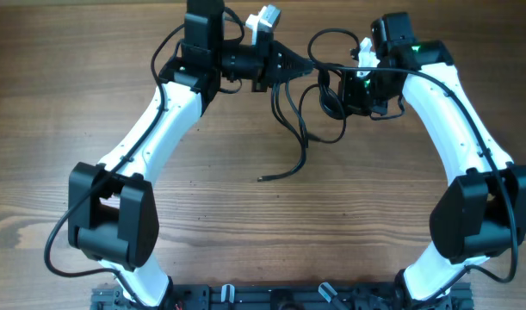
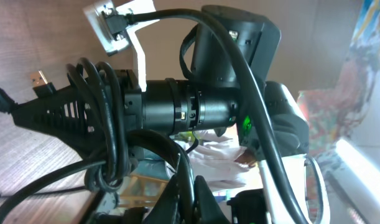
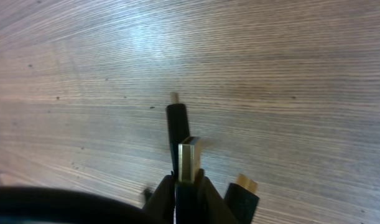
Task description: Untangle cables
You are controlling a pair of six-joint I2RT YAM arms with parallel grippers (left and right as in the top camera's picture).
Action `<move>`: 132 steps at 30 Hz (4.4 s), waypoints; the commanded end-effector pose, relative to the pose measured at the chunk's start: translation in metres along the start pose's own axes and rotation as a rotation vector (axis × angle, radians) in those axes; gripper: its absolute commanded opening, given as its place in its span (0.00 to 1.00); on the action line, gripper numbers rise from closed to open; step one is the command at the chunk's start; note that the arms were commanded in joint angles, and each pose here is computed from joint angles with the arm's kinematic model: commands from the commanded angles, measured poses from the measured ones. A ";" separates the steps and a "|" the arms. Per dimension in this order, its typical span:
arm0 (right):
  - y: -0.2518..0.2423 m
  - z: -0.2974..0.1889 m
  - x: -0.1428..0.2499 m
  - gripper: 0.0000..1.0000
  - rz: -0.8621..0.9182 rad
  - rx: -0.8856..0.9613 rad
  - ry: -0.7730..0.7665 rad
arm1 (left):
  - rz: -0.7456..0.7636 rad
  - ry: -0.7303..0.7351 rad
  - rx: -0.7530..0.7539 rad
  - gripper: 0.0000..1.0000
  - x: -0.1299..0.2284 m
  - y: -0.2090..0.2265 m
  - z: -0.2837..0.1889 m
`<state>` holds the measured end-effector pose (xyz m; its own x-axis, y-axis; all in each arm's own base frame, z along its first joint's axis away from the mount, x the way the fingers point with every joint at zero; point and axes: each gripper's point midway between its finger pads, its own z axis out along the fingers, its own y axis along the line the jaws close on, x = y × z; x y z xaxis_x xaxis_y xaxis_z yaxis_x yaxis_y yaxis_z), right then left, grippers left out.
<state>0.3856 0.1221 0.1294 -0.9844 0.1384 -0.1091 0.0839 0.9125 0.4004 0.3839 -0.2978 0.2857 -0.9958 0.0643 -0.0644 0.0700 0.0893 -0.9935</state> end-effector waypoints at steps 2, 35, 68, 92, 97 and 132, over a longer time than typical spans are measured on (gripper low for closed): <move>-0.064 -0.008 -0.003 0.10 0.115 0.229 -0.026 | -0.031 -0.095 0.032 0.04 -0.025 -0.019 -0.061; 0.030 0.005 0.012 0.04 -0.143 -0.157 0.048 | -0.187 -0.242 -1.059 0.22 0.036 0.188 -0.111; 0.051 -0.007 0.058 0.04 -0.082 -0.309 0.242 | 0.659 0.417 -0.828 0.64 0.088 0.135 0.029; -0.012 0.007 0.000 0.09 0.026 0.100 -0.020 | 0.491 0.242 -0.633 0.04 0.081 0.076 0.023; -0.012 0.007 0.002 0.07 0.017 0.097 -0.012 | 0.483 0.098 -0.458 0.04 0.069 0.012 -0.021; 0.088 -0.025 0.034 0.04 -0.120 -0.576 0.164 | 0.393 0.326 -0.656 0.24 0.083 0.125 0.012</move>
<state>0.3555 0.1890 0.1792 -0.9934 -0.0668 -0.0934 -0.1148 0.5945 0.7959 0.3074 -0.2954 0.1700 -0.8367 0.4696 -0.2819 0.5250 0.5409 -0.6571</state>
